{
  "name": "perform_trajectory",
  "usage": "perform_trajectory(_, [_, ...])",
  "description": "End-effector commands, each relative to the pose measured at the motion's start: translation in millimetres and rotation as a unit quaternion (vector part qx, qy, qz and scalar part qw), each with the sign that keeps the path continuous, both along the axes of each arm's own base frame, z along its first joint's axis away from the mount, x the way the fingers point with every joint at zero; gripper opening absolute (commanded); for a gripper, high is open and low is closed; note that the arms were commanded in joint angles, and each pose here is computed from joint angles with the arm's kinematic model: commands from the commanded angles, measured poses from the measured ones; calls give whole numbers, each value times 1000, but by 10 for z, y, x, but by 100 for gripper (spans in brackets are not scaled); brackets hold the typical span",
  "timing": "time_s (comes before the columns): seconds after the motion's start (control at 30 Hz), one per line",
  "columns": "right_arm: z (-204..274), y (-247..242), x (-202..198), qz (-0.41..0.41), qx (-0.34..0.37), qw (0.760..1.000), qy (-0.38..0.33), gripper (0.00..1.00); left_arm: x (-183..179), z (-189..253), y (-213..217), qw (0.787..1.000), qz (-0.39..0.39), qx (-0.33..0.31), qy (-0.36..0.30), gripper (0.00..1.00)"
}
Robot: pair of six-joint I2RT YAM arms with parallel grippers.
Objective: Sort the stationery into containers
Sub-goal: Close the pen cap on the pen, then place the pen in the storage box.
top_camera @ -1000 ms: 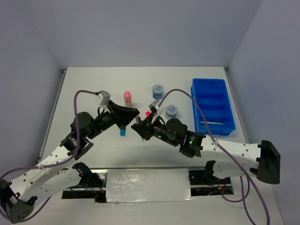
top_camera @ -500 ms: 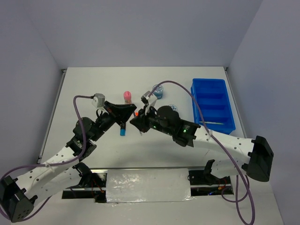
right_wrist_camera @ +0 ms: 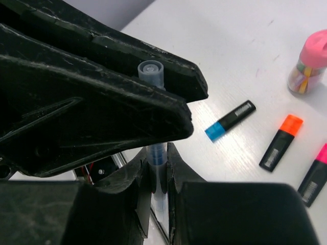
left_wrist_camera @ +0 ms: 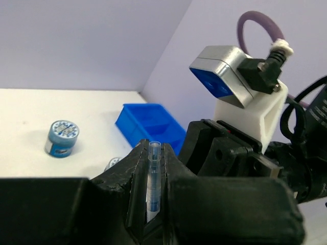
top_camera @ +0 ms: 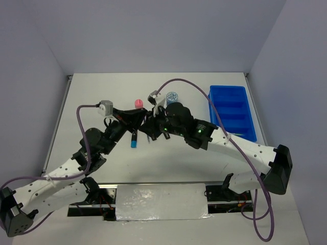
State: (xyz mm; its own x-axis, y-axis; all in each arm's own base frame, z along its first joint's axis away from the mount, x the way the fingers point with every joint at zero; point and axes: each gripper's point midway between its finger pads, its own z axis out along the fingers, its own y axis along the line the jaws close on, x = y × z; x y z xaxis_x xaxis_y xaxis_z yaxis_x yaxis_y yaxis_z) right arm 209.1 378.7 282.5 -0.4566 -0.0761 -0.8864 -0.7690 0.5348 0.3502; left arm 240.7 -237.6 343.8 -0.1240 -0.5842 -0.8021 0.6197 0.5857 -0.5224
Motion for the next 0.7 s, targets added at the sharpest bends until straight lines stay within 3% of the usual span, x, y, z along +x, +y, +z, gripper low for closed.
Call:
perform_trajectory(0.0, [1120,-85,350,-62,177,975,-122,0,-426,-641,-432,975,-136,160,73,3])
perform_trajectory(0.1, [762,-123,316,-64,162,980,-101,0,-355,-342,-470,973,-130,185,48,24])
perform_trajectory(0.13, [545,-151,308,-67,148,983,-87,0,-292,-290,-445,975,-113,188,47,42])
perform_trajectory(0.2, [293,-239,323,-79,147,984,-65,0,-204,-124,-392,979,-84,180,47,59])
perform_trajectory(0.23, [196,-264,318,-82,147,984,-55,0,-58,-88,-264,983,-27,167,67,73])
perform_trajectory(0.3, [-108,-388,366,-104,142,984,-22,0,118,7,-2,980,60,153,116,88])
perform_trajectory(0.33, [-232,-444,396,-113,138,984,-10,0,276,52,293,969,156,110,159,95])
perform_trajectory(0.37, [-282,-509,434,-115,147,982,3,0,269,167,471,959,193,102,183,99])
perform_trajectory(0.47, [-594,-825,488,-154,138,978,33,0,302,590,803,943,270,61,186,100])
perform_trajectory(0.53, [-747,-1380,683,-269,118,955,40,0,265,718,902,939,281,81,182,99])
perform_trajectory(0.6, [-855,-1899,811,-386,116,913,58,0,217,706,944,938,277,105,181,99])
perform_trajectory(0.63, [-873,-2438,899,-485,111,866,50,0,186,590,968,934,274,137,184,99])
perform_trajectory(0.67, [-853,-2658,930,-519,125,844,49,0,160,509,980,932,270,151,187,99])
